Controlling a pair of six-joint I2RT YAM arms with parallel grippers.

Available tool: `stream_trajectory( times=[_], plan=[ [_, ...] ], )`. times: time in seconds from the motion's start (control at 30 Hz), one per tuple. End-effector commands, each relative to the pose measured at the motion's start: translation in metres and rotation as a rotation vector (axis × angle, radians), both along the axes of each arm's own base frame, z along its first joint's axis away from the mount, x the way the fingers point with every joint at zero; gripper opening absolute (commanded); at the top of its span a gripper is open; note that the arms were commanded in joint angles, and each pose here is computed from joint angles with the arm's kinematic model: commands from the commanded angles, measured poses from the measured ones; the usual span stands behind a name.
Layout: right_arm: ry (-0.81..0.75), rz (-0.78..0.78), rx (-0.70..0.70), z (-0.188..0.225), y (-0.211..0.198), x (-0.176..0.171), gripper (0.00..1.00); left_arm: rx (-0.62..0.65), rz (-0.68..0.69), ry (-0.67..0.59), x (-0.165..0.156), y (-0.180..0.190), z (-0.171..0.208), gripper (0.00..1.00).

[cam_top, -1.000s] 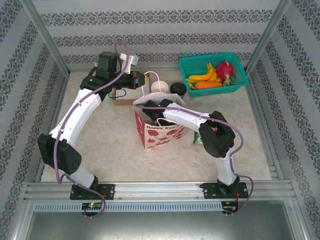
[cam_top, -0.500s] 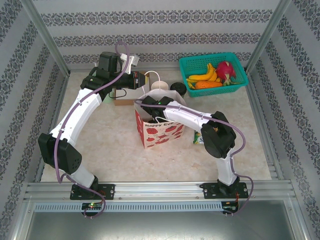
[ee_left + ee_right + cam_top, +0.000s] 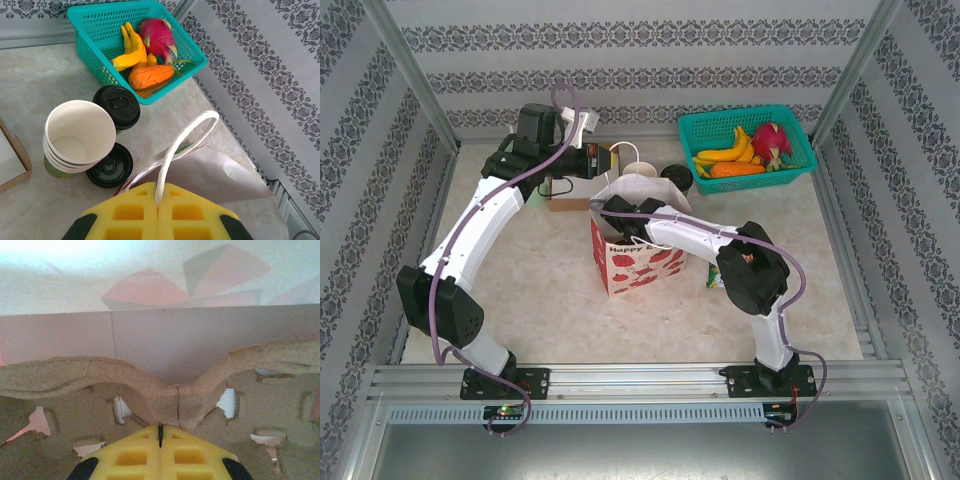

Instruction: Pack the takeout coffee

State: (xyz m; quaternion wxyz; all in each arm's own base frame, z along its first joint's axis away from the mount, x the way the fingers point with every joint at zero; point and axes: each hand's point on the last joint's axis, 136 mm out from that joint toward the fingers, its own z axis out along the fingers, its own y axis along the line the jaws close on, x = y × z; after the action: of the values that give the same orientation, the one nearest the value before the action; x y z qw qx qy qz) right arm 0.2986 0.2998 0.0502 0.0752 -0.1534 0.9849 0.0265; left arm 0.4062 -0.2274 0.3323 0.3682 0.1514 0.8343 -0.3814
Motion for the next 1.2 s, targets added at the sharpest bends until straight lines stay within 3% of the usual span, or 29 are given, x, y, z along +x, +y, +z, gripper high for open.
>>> stream_trajectory(
  times=[0.0, 0.27, 0.73, 1.17],
  plan=[
    [0.026, -0.015, -0.049, -0.019, -0.011, -0.004, 0.00, 0.006, -0.018, 0.010, 0.000, 0.000, -0.003, 0.00],
    [-0.023, 0.008, 0.038, 0.026, 0.001, -0.003, 0.00, 0.007, -0.016, 0.006, 0.000, 0.000, -0.002, 0.00],
    [0.092, -0.035, -0.030, -0.020, -0.009, -0.021, 0.06, 0.003, -0.026, 0.017, 0.001, -0.002, -0.002, 0.00],
    [0.020, -0.003, 0.018, 0.022, 0.000, -0.013, 0.19, 0.007, -0.024, 0.022, 0.001, -0.001, -0.002, 0.00]
  ],
)
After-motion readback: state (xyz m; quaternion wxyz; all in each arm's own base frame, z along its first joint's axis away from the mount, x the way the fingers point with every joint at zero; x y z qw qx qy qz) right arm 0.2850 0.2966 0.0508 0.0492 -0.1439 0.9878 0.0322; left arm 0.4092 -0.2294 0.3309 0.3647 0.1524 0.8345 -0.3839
